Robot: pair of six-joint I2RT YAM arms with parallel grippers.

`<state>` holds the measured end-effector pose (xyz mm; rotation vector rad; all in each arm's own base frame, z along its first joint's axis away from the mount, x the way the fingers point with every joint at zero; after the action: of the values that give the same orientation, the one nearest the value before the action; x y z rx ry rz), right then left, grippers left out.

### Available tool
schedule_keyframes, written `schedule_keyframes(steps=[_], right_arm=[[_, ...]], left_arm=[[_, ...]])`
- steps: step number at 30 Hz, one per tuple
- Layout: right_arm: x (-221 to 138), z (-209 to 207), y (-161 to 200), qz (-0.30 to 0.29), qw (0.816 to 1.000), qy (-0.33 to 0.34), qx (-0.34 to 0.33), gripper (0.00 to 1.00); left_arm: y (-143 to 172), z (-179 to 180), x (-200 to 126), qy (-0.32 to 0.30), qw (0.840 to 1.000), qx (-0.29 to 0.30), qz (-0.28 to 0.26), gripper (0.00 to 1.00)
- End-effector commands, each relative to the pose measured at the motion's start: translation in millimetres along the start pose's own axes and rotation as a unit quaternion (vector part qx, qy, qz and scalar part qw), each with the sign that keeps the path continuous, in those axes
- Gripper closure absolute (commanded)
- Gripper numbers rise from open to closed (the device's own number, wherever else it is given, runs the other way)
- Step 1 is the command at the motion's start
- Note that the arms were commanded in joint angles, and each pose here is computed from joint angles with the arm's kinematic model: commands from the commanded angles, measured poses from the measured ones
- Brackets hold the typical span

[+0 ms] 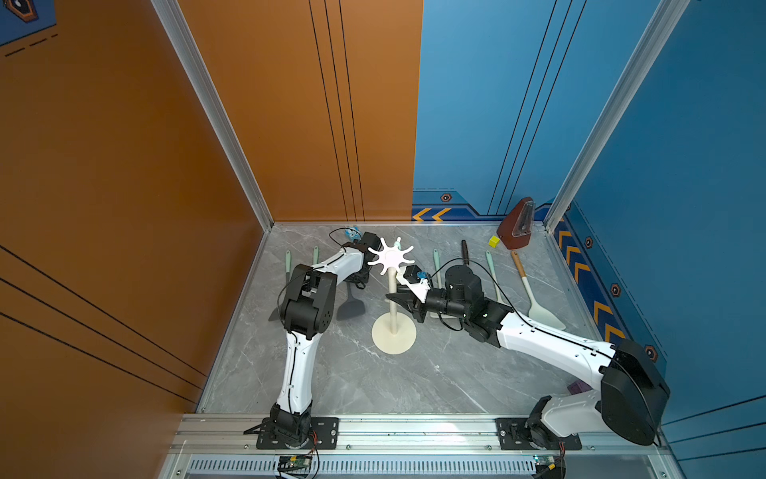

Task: Take the spatula off the kitchen utensil rack
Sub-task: Place the spatula at the center of the board.

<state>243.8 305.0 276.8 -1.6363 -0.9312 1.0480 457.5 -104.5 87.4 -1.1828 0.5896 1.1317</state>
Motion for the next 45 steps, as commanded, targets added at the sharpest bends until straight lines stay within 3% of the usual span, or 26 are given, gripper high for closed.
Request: schedule_keyframes(steps=[1, 11, 13, 16, 20, 26, 29, 31, 34, 39, 45], right_arm=[[-1.3, 5.9, 62.6, 0.13, 0.991, 0.002, 0.021, 1.0], [-2.8, 5.7, 61.9, 0.128, 0.992, -0.001, 0.023, 1.0], [-2.2, 6.5, 61.6, 0.126, 0.992, -0.003, 0.023, 1.0], [-0.4, 7.8, 61.8, 0.126, 0.992, -0.006, 0.024, 1.0], [0.4, 7.8, 60.6, 0.125, 0.992, -0.004, 0.023, 1.0], [-0.9, 7.1, 58.1, 0.123, 0.992, 0.001, 0.02, 0.92], [-2.6, 7.6, 55.7, 0.119, 0.993, 0.002, 0.018, 0.79], [-3.7, 8.0, 53.2, 0.115, 0.993, 0.003, 0.017, 0.7], [-6.3, 9.5, 49.1, 0.109, 0.994, 0.002, 0.015, 0.6], [-14.4, 15.5, 40.5, 0.097, 0.995, -0.001, 0.01, 0.54], [-30.1, 22.6, 28.8, 0.084, 0.996, 0.0, 0.001, 0.53]], left_arm=[[8.9, -5.6, 7.0, 0.031, 0.999, 0.021, 0.032, 0.86], [-4.8, 12.0, -12.1, 0.019, 1.0, 0.023, 0.004, 0.89], [-6.8, 15.9, -17.7, 0.02, 1.0, 0.017, -0.002, 0.83], [-10.1, 18.0, -28.5, 0.035, 0.999, 0.008, -0.009, 0.61], [-16.9, 20.5, -50.5, 0.075, 0.997, -0.011, -0.023, 0.44], [-25.4, 44.1, -110.8, 0.13, 0.988, -0.044, -0.073, 0.37], [-18.1, 61.6, -142.2, 0.166, 0.979, -0.059, -0.1, 0.34], [-6.8, 73.8, -159.9, 0.208, 0.967, -0.081, -0.125, 0.29], [19.8, 90.8, -177.8, 0.287, 0.932, -0.133, -0.178, 0.24], [70.7, 108.0, -196.3, 0.39, 0.864, -0.184, -0.258, 0.22], [110.1, 100.3, -221.4, 0.473, 0.814, -0.162, -0.296, 0.22]])
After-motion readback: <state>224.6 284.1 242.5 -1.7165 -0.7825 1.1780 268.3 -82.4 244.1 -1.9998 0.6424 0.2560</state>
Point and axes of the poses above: each gripper's point midway between its finger pads, its own x axis out along the fingers, its own z axis along the line the jaws close on, y = z × x, the point moved 7 cm from there along -x, back along the fingers, and after that the axes turned 6 degrees about -x, right-handed, at the moved point
